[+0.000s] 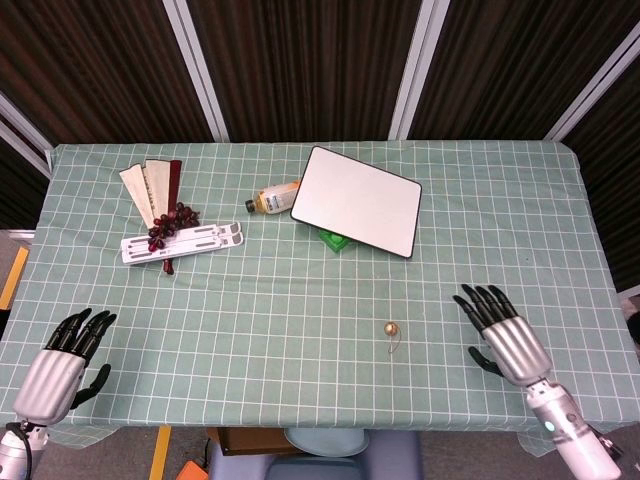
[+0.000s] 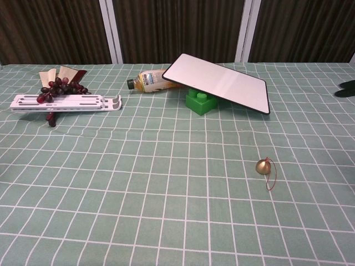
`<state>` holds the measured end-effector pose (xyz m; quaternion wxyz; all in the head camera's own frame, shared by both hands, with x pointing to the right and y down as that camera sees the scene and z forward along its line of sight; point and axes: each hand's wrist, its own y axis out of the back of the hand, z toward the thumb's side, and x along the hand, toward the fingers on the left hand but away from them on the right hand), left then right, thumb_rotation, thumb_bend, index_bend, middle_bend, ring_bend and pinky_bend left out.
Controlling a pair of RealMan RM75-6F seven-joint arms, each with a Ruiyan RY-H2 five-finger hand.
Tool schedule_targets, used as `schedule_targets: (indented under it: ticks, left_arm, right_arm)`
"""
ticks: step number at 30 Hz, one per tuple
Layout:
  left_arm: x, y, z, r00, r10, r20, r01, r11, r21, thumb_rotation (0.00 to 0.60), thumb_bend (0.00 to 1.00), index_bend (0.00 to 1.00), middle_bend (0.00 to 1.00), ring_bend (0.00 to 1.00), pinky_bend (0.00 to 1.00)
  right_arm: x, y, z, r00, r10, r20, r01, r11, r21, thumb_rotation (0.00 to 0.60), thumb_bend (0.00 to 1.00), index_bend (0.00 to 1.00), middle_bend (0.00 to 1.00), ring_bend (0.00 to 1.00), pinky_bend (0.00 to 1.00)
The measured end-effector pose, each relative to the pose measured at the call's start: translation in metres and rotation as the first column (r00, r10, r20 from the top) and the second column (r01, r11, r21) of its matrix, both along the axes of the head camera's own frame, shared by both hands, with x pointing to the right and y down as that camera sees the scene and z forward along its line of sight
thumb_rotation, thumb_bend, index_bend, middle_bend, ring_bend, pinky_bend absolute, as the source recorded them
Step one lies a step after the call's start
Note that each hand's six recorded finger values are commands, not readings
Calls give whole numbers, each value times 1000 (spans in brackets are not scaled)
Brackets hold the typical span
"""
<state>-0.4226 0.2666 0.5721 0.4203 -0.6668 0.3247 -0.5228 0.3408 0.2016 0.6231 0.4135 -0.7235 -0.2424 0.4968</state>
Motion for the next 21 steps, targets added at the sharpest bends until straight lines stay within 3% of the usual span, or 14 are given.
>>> schedule_targets:
  ticks: [3, 7, 21]
  left_arm:
    - [0, 2, 2, 1000, 6, 6, -6, 1000, -7, 600, 429, 50, 83, 37, 128]
    - [-3, 3, 1, 1000, -3, 11, 3, 1000, -17, 600, 427, 50, 83, 37, 128]
    - [-4, 2, 0, 1000, -7, 4, 7, 1000, -16, 600, 429, 50, 83, 37, 127]
  right_arm:
    - [-30, -16, 18, 997, -78, 20, 79, 996, -42, 600, 406, 389, 3, 0, 0]
    - [-64, -27, 35, 988, -148, 43, 150, 988, -46, 600, 407, 508, 40, 0, 0]
    - [-94, -29, 78, 982, -188, 18, 189, 978, -85, 600, 416, 582, 58, 0, 0]
